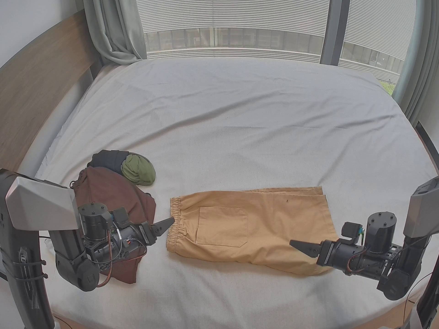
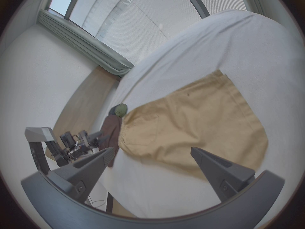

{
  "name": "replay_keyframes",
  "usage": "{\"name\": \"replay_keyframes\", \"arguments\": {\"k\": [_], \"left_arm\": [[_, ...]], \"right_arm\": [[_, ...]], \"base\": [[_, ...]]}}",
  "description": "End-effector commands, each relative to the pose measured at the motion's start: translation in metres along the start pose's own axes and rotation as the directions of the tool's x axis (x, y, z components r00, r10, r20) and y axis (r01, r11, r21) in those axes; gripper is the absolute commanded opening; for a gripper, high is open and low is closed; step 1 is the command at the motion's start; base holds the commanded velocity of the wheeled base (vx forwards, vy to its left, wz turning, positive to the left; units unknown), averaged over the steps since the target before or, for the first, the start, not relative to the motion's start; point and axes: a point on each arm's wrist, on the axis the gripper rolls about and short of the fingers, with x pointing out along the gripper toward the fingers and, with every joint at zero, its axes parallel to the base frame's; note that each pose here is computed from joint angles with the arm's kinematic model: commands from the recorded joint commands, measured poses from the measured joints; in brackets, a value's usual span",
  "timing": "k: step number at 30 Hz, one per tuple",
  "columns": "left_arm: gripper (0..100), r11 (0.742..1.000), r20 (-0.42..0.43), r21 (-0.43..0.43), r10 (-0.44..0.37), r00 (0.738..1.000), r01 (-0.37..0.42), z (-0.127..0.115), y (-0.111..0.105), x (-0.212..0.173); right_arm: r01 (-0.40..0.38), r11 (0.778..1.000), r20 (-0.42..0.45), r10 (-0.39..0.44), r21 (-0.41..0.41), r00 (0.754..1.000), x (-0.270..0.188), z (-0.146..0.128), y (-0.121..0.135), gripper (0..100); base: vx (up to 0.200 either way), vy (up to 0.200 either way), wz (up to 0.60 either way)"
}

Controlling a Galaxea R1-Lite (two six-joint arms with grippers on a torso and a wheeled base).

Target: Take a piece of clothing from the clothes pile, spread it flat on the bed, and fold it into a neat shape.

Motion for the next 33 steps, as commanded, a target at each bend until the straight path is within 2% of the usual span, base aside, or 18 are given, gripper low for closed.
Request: {"name": "replay_keyframes", "arguments": {"k": [1, 5, 8, 11, 17, 25, 33], "left_arm": [[100, 1.0, -0.004, -0.012, -0.014, 1.0, 0.014, 0.0, -0.001, 0.0], [100, 1.0, -0.007, -0.013, -0.016, 1.0, 0.016, 0.0, -0.001, 0.0], [100, 1.0, -0.011, -0.015, -0.015, 1.0, 0.015, -0.002, 0.001, 0.002], [100, 1.0, -0.03, -0.018, -0.012, 0.999, 0.012, -0.008, 0.003, 0.007], [100, 1.0, -0.049, -0.029, 0.0, 0.999, -0.001, -0.014, 0.009, 0.012], [100, 0.995, -0.041, -0.099, -0.017, 0.999, 0.013, -0.016, 0.008, 0.025], [100, 0.996, -0.036, -0.087, -0.011, 0.999, 0.008, -0.029, 0.016, 0.052]], "right_arm": [[-0.084, 0.996, 0.077, 0.086, -0.02, 0.993, 0.008, 0.02, 0.012, 100], [-0.129, 0.992, 0.086, 0.13, -0.017, 0.988, 0.008, 0.028, 0.012, 100], [-0.107, 0.994, 0.129, 0.108, -0.013, 0.986, 0.003, 0.038, 0.003, 100], [-0.12, 0.993, 0.141, 0.121, -0.018, 0.982, -0.001, 0.042, 0.004, 100], [-0.122, 0.992, 0.135, 0.123, -0.015, 0.983, 0.0, 0.041, 0.004, 100], [-0.125, 0.992, 0.138, 0.126, -0.017, 0.982, -0.001, 0.042, 0.004, 100], [-0.125, 0.992, 0.141, 0.127, -0.018, 0.982, -0.001, 0.042, 0.005, 100]], "base": [[0.0, 0.0, 0.0], [0.0, 0.0, 0.0], [0.0, 0.0, 0.0], [0.0, 0.0, 0.0], [0.0, 0.0, 0.0], [0.0, 0.0, 0.0], [0.0, 0.0, 0.0]]}}
